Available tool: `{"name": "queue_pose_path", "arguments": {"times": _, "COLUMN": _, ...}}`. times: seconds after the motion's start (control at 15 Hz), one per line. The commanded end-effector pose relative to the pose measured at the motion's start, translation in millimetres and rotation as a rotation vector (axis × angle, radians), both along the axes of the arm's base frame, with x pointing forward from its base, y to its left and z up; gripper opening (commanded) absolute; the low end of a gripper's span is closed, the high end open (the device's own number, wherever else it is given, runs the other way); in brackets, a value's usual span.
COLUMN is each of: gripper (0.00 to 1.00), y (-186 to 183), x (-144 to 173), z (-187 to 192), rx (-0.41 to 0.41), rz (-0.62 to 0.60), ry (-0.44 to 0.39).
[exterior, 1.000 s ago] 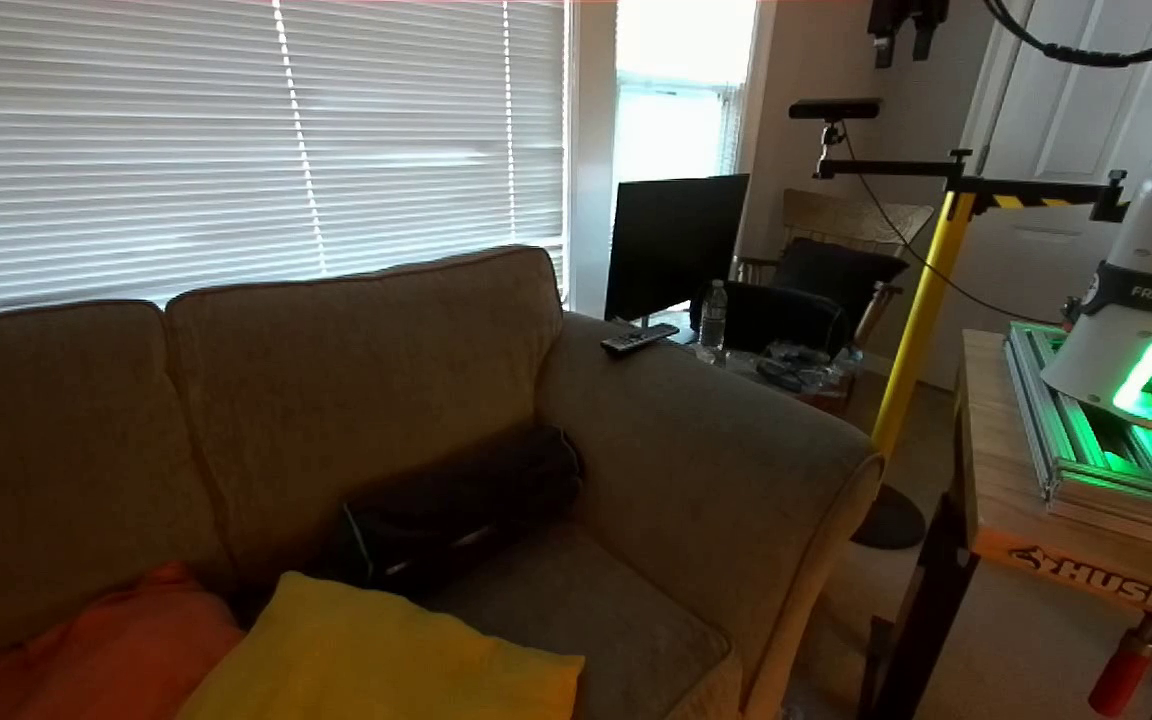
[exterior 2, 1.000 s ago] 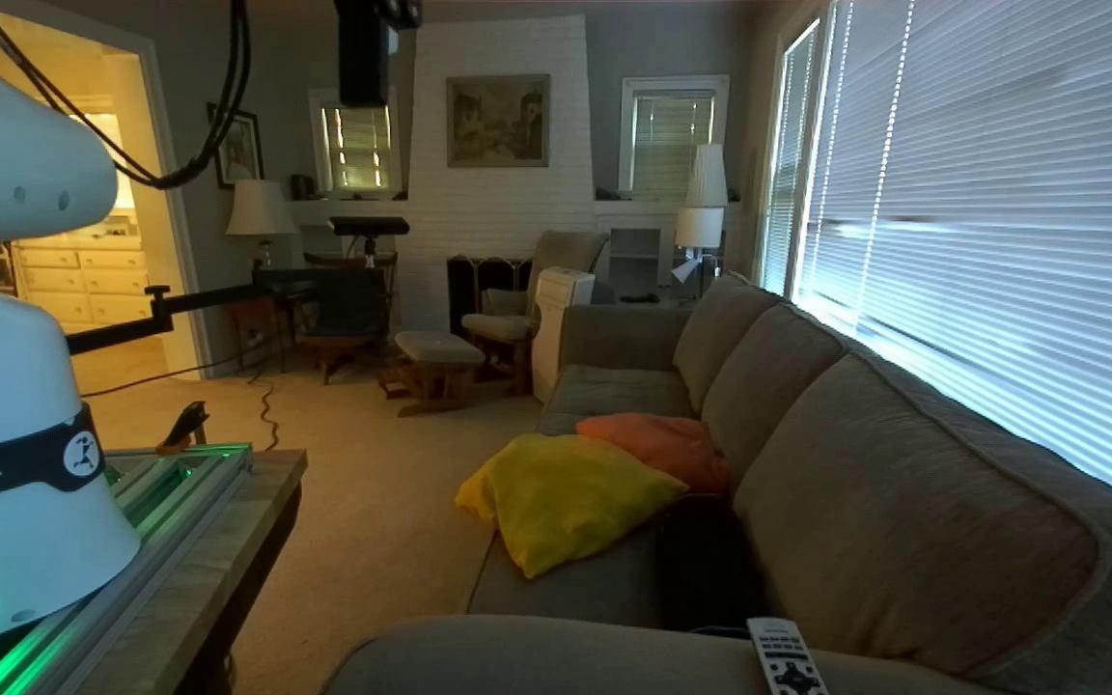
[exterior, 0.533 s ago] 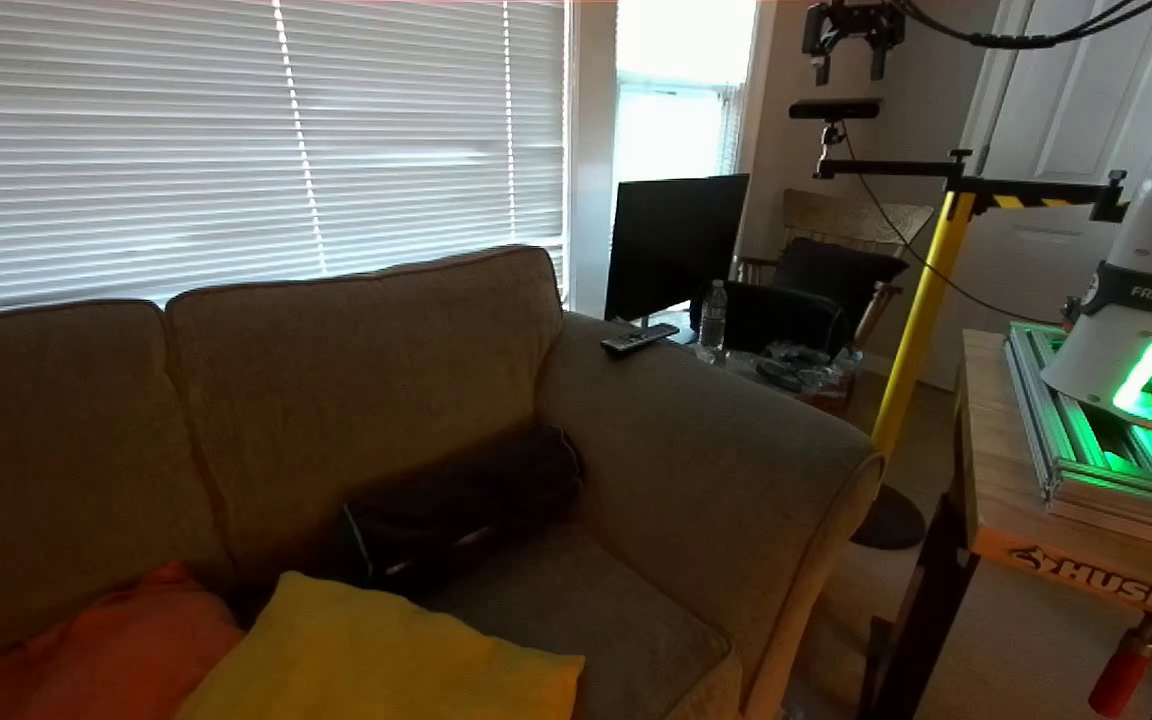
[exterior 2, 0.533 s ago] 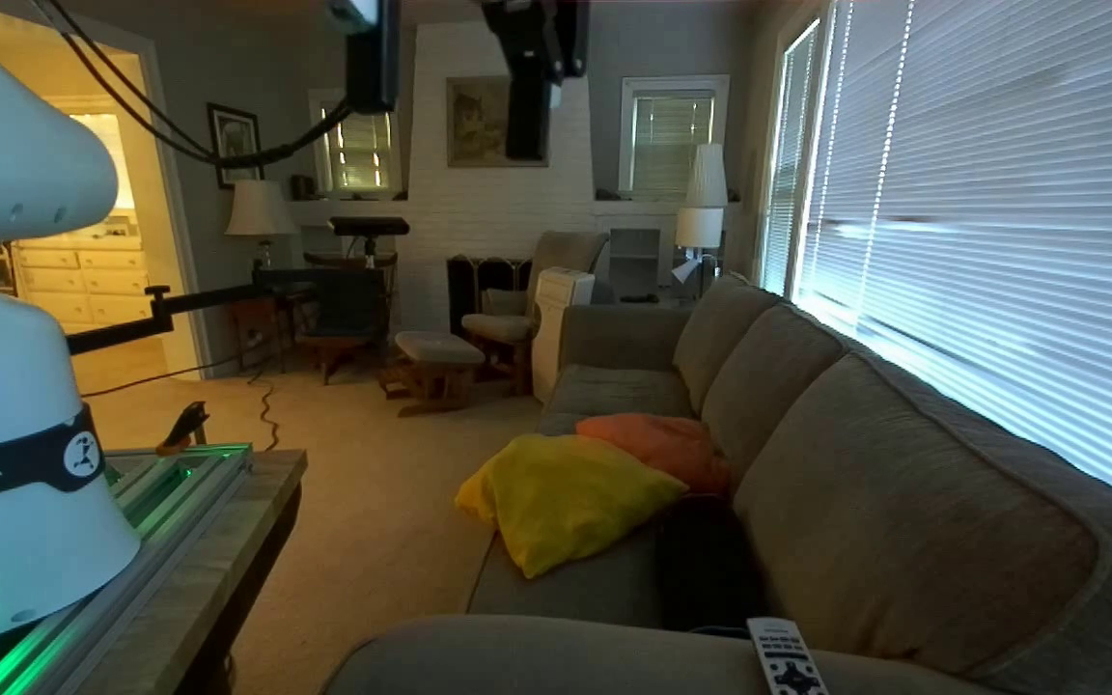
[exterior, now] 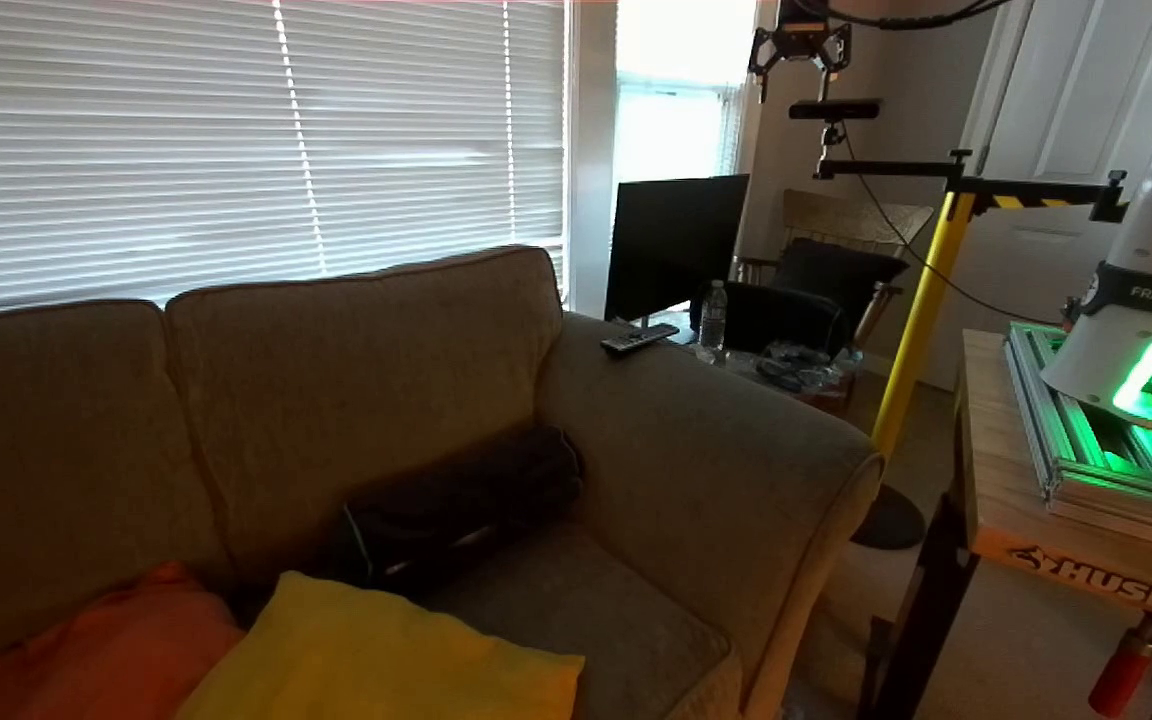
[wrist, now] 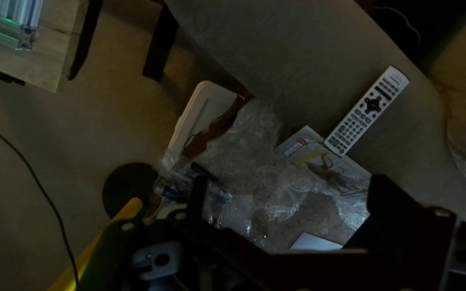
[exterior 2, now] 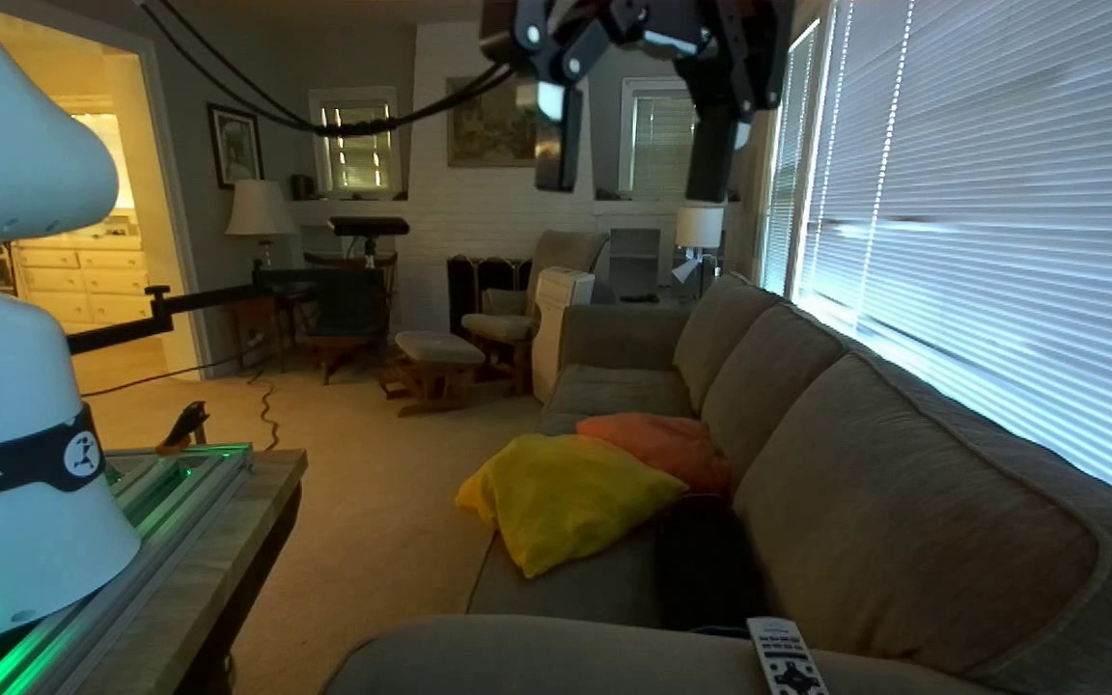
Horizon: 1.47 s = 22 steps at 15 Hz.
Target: Put the grey remote control on the table.
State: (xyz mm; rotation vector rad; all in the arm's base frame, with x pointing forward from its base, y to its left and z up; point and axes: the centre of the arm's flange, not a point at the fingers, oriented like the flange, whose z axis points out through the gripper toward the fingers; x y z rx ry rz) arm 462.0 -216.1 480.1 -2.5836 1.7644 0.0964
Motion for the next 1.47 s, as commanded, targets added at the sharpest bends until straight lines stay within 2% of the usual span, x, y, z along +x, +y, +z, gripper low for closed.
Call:
{"name": "queue_pose_path", "arguments": {"times": 0.0, "gripper": 1.0, "y": -9.9, "x": 35.7, "z": -14.9, "rx": 0.032, "rz": -0.185, "ry": -0.061}}
{"name": "queue_pose_path", "arguments": {"times": 0.2, "gripper": 1.0, "y": -10.9, "x": 63.7, "z": -44.4, "rx": 0.029, "rz": -0.326, "ry": -0.125}}
{"name": "queue_pose_path", "arguments": {"times": 0.6, "gripper": 1.0, "y": 8.6, "x": 124.9, "z": -112.2, "rx": -0.071, "rz": -0.609, "ry": -0.245}}
{"name": "queue_pose_path", "arguments": {"times": 0.8, "gripper": 1.0, "y": 22.9, "x": 137.0, "z": -135.0, "rx": -0.102, "rz": -0.723, "ry": -0.232}}
{"name": "queue_pose_path", "arguments": {"times": 0.87, "gripper": 1.0, "y": 18.6, "x": 121.1, "z": -130.6, "rx": -0.067, "rz": -0.655, "ry": -0.234}}
{"name": "queue_pose_path", "arguments": {"times": 1.27, "gripper": 1.0, "y": 16.2, "x": 120.4, "z": -136.8, "rx": -0.093, "rz": -0.663, "ry": -0.224}}
{"name": "queue_pose_path", "arguments": {"times": 1.4, "gripper": 1.0, "y": 15.6, "x": 127.9, "z": -154.1, "rx": -0.09, "rz": -0.651, "ry": -0.179}}
